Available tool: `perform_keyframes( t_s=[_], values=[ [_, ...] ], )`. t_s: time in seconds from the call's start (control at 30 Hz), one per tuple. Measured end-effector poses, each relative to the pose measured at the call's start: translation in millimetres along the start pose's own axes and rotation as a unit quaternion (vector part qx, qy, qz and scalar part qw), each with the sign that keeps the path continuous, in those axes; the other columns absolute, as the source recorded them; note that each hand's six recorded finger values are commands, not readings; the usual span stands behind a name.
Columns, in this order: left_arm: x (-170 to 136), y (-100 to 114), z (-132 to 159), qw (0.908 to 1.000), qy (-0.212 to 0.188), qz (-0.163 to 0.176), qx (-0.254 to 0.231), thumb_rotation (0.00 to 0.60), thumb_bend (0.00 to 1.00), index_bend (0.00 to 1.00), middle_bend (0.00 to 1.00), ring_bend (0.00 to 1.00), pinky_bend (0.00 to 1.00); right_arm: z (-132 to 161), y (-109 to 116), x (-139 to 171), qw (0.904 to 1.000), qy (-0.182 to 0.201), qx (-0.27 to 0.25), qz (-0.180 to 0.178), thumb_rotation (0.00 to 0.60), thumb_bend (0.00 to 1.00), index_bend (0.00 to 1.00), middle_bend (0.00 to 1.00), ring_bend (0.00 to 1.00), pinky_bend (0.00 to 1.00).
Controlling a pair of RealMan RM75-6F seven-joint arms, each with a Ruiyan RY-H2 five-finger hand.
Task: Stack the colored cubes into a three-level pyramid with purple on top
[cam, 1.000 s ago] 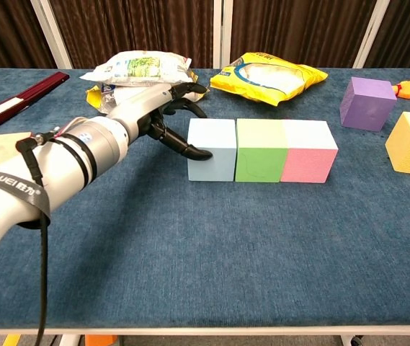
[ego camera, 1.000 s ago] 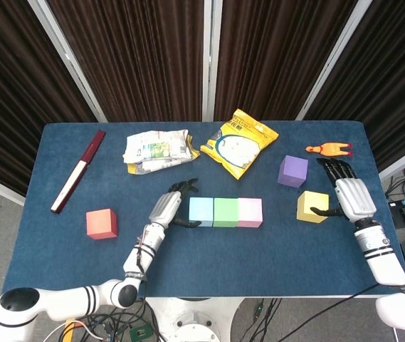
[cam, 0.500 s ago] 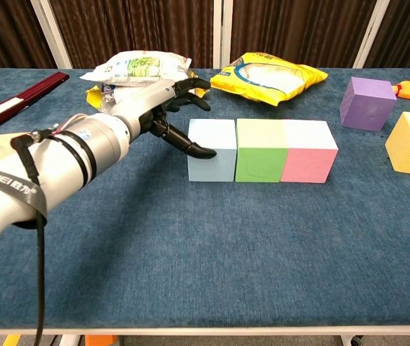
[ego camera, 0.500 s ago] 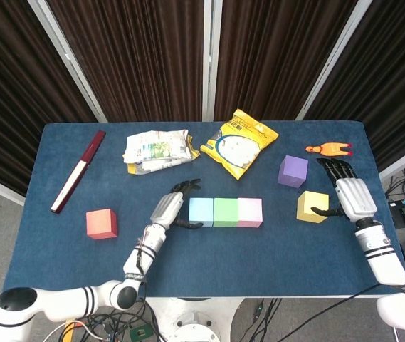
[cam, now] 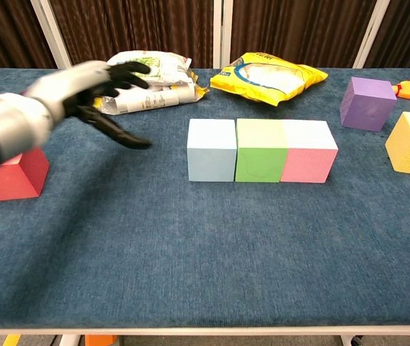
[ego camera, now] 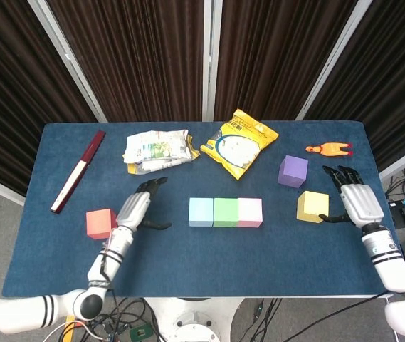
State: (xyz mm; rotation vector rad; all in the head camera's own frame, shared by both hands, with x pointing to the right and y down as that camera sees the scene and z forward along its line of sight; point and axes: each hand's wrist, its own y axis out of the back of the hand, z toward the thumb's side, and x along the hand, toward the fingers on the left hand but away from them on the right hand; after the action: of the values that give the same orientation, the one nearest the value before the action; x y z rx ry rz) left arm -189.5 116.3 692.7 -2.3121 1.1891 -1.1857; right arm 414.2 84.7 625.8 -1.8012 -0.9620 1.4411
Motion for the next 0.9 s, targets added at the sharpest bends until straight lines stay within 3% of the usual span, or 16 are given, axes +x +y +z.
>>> perform_keyframes(
  t_s=[0.2, 0.3, 0.47, 0.9],
  values=[
    [-37, 40, -34, 0.9979, 0.034, 0.009, 0.054, 0.600, 0.09, 0.06, 0.10, 0.00, 0.02, -14, -3, 9, 0.9988, -0.046, 0.004, 0.016, 0.600, 0.00, 0.00, 0.17, 0.00, 0.00],
    [-56, 48, -52, 0.9959, 0.058, -0.001, 0.069, 0.600, 0.09, 0.06, 0.10, 0.00, 0.02, -19, -9, 11, 0.9976, -0.063, 0.005, 0.028, 0.600, 0.00, 0.00, 0.18, 0.00, 0.00],
    [-75, 56, -72, 0.9932, 0.083, -0.018, 0.079, 0.600, 0.09, 0.06, 0.10, 0.00, 0.02, -18, -23, 11, 0.9966, -0.068, 0.002, 0.046, 0.600, 0.00, 0.00, 0.20, 0.00, 0.00],
    [-77, 57, -104, 0.9872, 0.071, -0.040, 0.137, 0.600, 0.09, 0.06, 0.12, 0.00, 0.02, -17, -41, -2, 0.9938, -0.077, 0.031, 0.074, 0.600, 0.00, 0.00, 0.21, 0.00, 0.00]
  ],
)
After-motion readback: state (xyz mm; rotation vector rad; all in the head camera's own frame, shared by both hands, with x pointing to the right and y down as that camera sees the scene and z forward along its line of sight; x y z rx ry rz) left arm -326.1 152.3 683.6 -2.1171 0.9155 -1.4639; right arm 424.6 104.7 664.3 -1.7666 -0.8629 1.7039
